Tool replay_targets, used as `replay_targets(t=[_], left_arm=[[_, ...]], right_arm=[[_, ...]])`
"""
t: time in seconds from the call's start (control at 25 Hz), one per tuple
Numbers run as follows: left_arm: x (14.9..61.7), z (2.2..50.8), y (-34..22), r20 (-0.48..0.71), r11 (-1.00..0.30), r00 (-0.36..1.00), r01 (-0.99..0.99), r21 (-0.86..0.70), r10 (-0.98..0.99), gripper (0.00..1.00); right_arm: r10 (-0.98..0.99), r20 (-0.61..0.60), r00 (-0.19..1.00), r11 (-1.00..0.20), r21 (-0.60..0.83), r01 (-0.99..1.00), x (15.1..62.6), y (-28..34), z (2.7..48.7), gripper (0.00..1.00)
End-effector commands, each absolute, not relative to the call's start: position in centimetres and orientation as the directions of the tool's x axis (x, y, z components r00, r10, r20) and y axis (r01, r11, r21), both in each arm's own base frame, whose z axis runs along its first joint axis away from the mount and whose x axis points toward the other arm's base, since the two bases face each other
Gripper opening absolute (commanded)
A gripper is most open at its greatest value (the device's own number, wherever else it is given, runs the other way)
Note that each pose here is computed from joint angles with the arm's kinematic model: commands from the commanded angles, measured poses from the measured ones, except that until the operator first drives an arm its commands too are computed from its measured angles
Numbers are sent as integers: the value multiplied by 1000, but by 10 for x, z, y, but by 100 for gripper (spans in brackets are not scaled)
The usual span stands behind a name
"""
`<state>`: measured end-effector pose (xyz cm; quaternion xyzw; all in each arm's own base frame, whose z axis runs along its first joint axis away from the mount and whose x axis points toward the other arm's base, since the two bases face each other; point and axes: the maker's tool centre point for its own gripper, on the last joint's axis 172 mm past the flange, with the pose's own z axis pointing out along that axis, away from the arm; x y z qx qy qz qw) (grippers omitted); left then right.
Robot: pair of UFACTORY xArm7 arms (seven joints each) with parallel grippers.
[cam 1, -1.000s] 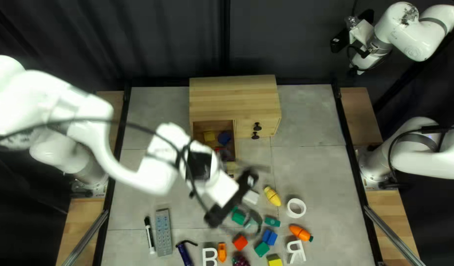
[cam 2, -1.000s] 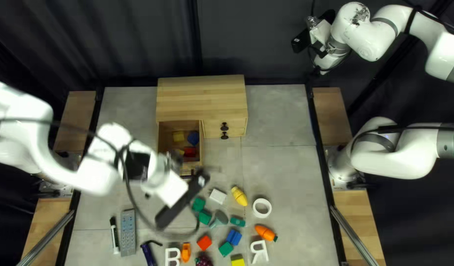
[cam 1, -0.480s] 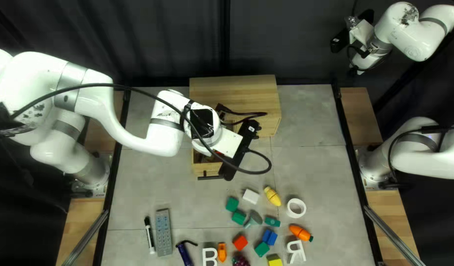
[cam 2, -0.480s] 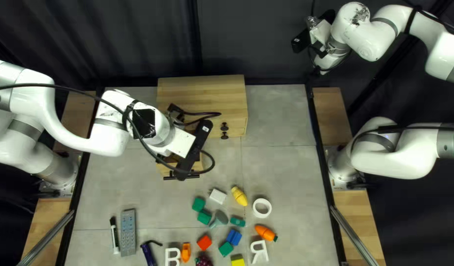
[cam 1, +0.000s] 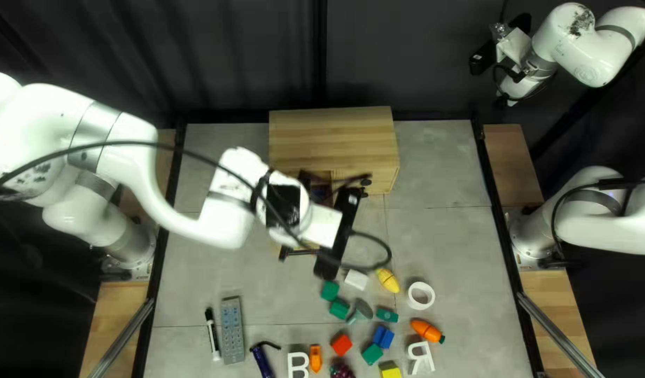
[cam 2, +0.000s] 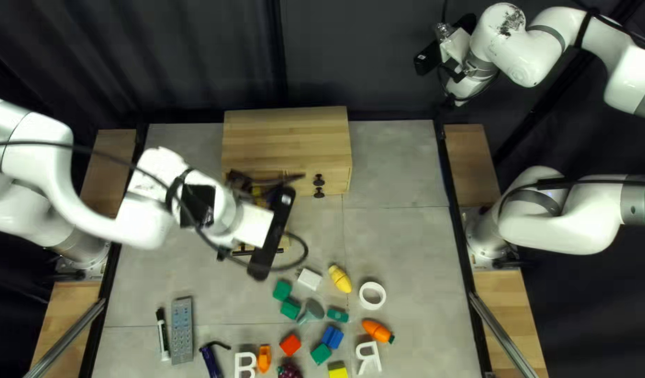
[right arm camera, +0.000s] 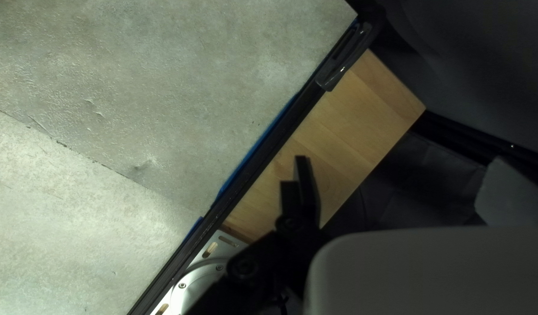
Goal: Open drawers and place objects into drawer and close
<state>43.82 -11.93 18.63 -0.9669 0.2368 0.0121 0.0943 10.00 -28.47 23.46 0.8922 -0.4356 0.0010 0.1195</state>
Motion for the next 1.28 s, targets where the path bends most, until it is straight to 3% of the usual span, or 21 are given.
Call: replay_targets(t=[0.04,0.24,0.44,0.68,1.28], left_arm=[[436,152,-186,-41,-782,786,-618,-81,-617,100],[445,130,-221,14,-778,778,-629,-10,-629,100],[467,119,-241,-5,-940,940,-340,26,-341,100],[466,109,-257,-1,-995,995,-100,-29,-100,100],[481,82,-286,34,-993,998,47,-109,43,100]], right_arm=[[-777,106,621,-592,212,-777,100,-285,235,100],[-777,106,621,-592,212,-777,100,-285,235,100],[-777,106,621,-592,212,-777,100,-285,235,100],[-777,106,621,-592,212,-777,100,-285,235,100],[-777,106,621,-592,212,-777,100,-285,235,100]])
